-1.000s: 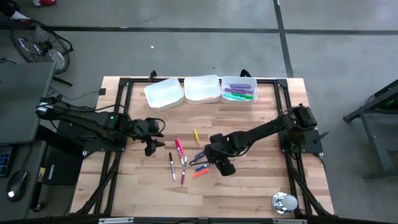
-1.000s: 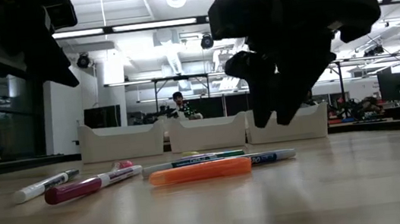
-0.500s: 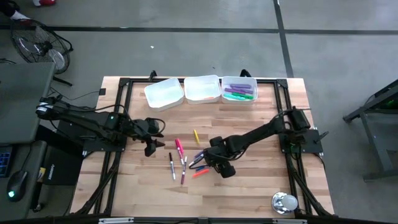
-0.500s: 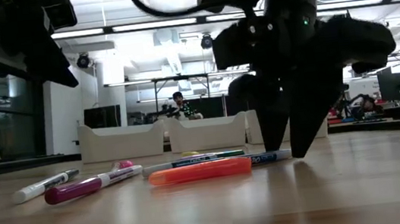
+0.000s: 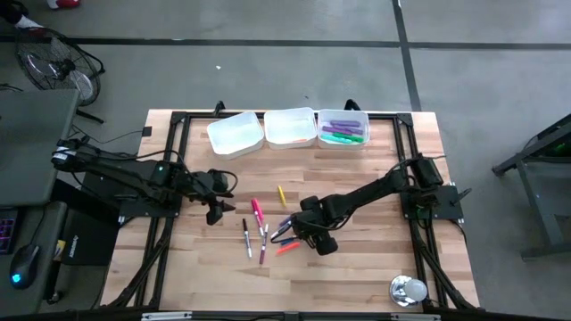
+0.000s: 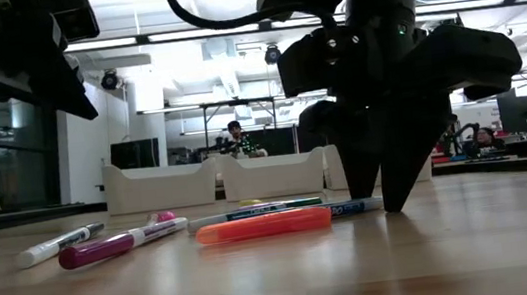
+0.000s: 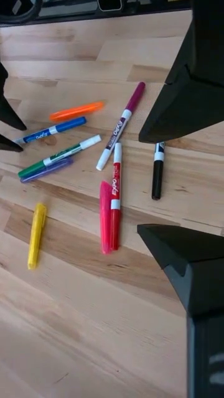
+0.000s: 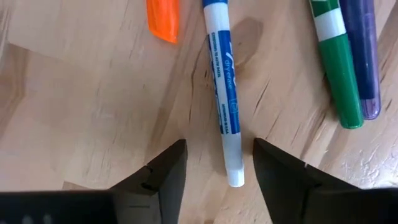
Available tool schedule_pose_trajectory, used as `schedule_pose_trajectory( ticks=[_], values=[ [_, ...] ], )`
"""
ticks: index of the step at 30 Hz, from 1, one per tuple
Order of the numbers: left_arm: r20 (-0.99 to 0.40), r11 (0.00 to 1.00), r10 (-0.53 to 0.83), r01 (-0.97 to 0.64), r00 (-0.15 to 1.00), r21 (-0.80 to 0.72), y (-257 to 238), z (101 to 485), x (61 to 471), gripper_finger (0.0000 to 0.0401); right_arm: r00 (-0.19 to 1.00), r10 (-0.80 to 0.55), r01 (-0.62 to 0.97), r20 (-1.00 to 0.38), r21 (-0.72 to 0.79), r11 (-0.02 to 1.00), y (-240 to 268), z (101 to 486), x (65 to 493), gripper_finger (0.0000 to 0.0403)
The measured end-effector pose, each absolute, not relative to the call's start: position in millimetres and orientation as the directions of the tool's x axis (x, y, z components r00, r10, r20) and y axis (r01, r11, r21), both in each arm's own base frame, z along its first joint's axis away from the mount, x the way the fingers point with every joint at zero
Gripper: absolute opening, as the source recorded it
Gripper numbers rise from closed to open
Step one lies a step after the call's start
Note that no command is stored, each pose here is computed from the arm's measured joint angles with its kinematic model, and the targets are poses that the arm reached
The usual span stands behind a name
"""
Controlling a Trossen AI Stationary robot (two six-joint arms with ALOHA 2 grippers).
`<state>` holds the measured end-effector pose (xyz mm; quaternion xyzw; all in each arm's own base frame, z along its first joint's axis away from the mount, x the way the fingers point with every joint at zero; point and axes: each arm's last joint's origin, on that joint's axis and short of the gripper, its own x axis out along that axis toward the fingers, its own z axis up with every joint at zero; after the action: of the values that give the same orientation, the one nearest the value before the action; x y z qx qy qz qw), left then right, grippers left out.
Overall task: Pick & Place Markers
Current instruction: Put the blue marker pen into the left white bin
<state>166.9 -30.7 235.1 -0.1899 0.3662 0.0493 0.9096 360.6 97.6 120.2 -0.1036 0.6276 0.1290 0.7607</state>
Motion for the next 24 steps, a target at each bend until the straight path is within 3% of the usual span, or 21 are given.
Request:
schedule_pose_trajectory(
  ticks=[15,24],
  values=[
    [-0.694,0.924,-0.047,-0.233,0.718,-0.304,-30.5,234.2,166.1,0.0223,0.164,0.075,-0.373,-0.984,0.008,0.928,106.6,116.3,358.1,0.0022],
    [-0.695,0.924,-0.046,-0.233,0.718,-0.302,-30.5,234.3,166.0,0.0223,0.149,0.055,-0.257,-0.987,0.015,0.966,105.4,116.4,356.3,0.0015]
  ],
)
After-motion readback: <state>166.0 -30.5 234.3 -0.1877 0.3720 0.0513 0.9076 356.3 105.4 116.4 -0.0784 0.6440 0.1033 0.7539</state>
